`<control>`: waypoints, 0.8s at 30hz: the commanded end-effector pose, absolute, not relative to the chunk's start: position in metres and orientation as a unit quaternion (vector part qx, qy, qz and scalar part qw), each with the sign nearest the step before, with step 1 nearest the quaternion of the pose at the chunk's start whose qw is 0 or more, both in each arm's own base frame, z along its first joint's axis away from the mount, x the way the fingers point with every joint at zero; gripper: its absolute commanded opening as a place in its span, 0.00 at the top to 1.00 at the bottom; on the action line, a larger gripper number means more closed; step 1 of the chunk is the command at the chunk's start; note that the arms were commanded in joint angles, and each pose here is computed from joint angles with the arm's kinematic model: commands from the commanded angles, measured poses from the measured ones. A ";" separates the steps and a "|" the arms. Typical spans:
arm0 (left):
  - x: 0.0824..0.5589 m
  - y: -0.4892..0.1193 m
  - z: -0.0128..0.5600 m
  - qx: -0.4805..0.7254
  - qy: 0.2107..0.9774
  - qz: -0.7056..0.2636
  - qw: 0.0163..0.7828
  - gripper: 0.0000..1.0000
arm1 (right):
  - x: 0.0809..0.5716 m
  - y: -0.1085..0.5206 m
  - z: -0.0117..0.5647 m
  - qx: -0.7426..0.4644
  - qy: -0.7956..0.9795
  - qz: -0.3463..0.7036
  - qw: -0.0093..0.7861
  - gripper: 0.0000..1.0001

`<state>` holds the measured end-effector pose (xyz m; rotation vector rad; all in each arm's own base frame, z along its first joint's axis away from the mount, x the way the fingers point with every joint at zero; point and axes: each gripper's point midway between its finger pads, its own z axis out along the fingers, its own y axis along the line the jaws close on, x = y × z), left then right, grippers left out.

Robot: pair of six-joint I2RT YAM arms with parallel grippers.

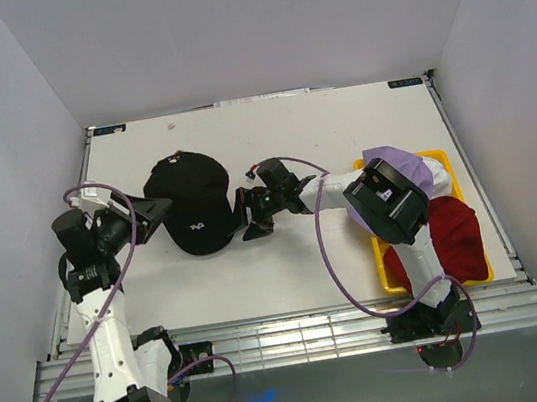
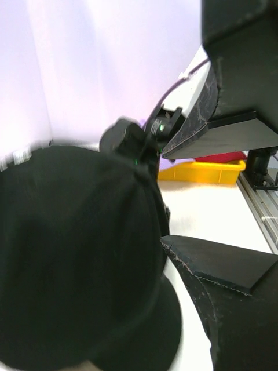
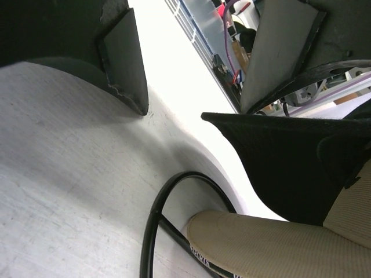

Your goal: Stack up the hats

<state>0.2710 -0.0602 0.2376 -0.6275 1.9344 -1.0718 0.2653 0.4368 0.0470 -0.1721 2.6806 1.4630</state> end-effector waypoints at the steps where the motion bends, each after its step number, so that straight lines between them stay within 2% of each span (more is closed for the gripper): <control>1: 0.272 -0.074 0.295 -0.169 0.735 -0.475 0.453 0.35 | 0.272 0.424 0.040 -0.060 0.892 0.444 0.064 0.29; 11: 0.274 -0.088 0.364 -0.100 0.679 -0.551 0.475 0.34 | 0.272 0.405 0.082 -0.067 0.896 0.427 0.107 0.28; 15: 0.282 -0.089 0.385 -0.082 0.670 -0.541 0.501 0.32 | 0.270 0.396 0.112 -0.067 0.891 0.430 0.128 0.28; 20: 0.315 -0.117 0.393 -0.088 0.696 -0.501 0.507 0.32 | 0.270 0.383 0.176 -0.071 0.872 0.445 0.188 0.28; 21: 0.313 -0.138 0.389 -0.070 0.705 -0.504 0.494 0.32 | 0.268 0.377 0.200 -0.073 0.863 0.454 0.210 0.29; 24: 0.322 -0.161 0.391 -0.072 0.711 -0.496 0.494 0.32 | 0.271 0.346 0.230 -0.051 0.868 0.423 0.254 0.28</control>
